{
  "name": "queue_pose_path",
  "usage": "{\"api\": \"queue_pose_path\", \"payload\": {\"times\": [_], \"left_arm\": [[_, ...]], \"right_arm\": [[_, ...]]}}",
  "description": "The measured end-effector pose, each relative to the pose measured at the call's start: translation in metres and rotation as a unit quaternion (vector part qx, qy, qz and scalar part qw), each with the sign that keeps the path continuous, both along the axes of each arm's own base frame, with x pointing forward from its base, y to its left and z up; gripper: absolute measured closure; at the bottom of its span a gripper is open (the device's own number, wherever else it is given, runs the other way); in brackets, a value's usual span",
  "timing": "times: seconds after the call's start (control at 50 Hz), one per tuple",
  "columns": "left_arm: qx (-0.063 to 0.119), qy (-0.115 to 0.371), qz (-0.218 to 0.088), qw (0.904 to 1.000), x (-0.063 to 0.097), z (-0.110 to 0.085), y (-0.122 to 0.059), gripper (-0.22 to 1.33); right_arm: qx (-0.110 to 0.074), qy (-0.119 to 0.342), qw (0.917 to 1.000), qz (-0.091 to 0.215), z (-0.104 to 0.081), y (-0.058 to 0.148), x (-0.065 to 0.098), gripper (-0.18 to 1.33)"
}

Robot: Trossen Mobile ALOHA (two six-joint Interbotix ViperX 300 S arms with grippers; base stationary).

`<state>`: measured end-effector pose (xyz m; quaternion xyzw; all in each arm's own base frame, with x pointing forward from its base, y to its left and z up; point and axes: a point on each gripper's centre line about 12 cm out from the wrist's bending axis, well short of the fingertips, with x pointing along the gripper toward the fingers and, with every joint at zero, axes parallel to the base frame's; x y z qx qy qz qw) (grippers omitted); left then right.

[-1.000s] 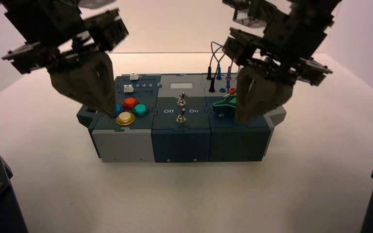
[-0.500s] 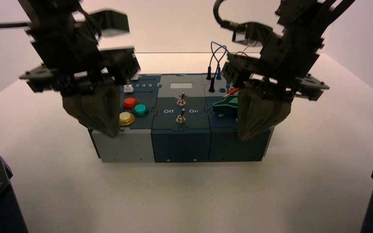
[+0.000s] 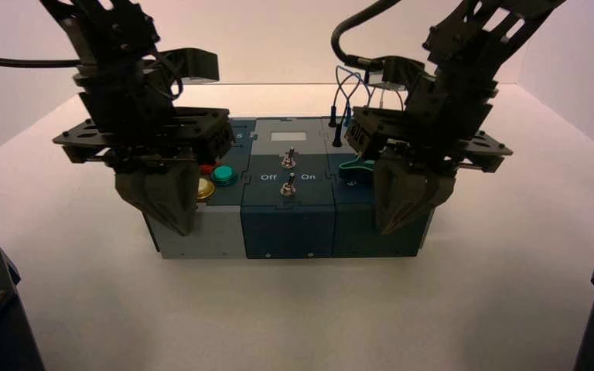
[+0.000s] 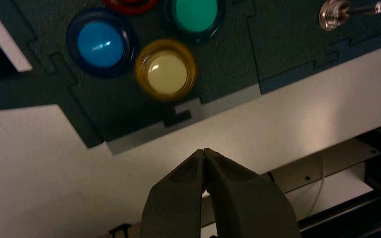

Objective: Move the box away.

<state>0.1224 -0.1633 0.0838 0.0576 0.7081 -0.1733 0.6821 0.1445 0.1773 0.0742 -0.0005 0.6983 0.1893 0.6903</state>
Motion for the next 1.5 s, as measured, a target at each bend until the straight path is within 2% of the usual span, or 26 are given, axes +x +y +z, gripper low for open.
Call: {"api": "queue_pose_path", "payload": {"times": [0.24,0.42,0.52,0.66,0.74,0.88,1.08,1.28,1.5], "left_arm": [[0.015,0.002,-0.005,0.9999,0.01,-0.013,-0.008,1.28],[0.018,0.0,-0.005,0.9998,0.016,-0.017,-0.011,1.28],[0.02,-0.001,-0.003,0.9998,0.019,-0.018,-0.01,1.28],[0.024,-0.006,0.01,0.9996,0.031,-0.018,0.0,1.28],[0.023,-0.011,0.024,0.9994,0.042,-0.016,0.008,1.28],[0.02,-0.018,0.028,0.9993,0.052,-0.014,0.012,1.28],[0.014,-0.027,0.027,0.9992,0.066,-0.012,0.008,1.28],[0.012,-0.03,0.024,0.9992,0.08,-0.013,0.002,1.28],[0.013,-0.031,0.019,0.9992,0.092,-0.016,0.002,1.28]], "right_arm": [[-0.011,0.011,0.9998,0.009,-0.01,0.007,0.003,1.3],[-0.014,0.009,0.9998,0.011,-0.015,0.011,0.008,1.29],[-0.013,0.005,0.9998,0.011,-0.015,0.013,0.011,1.3],[-0.01,-0.001,0.9998,0.016,-0.014,0.018,0.018,1.29],[-0.005,-0.009,0.9998,0.02,-0.012,0.023,0.024,1.29],[-0.004,-0.013,0.9997,0.023,-0.011,0.026,0.03,1.29],[-0.007,-0.015,0.9997,0.019,-0.011,0.022,0.046,1.3],[-0.002,-0.026,0.9997,0.002,-0.006,0.011,0.069,1.3],[0.0,-0.033,0.9994,0.001,-0.003,0.01,0.081,1.29]]}}
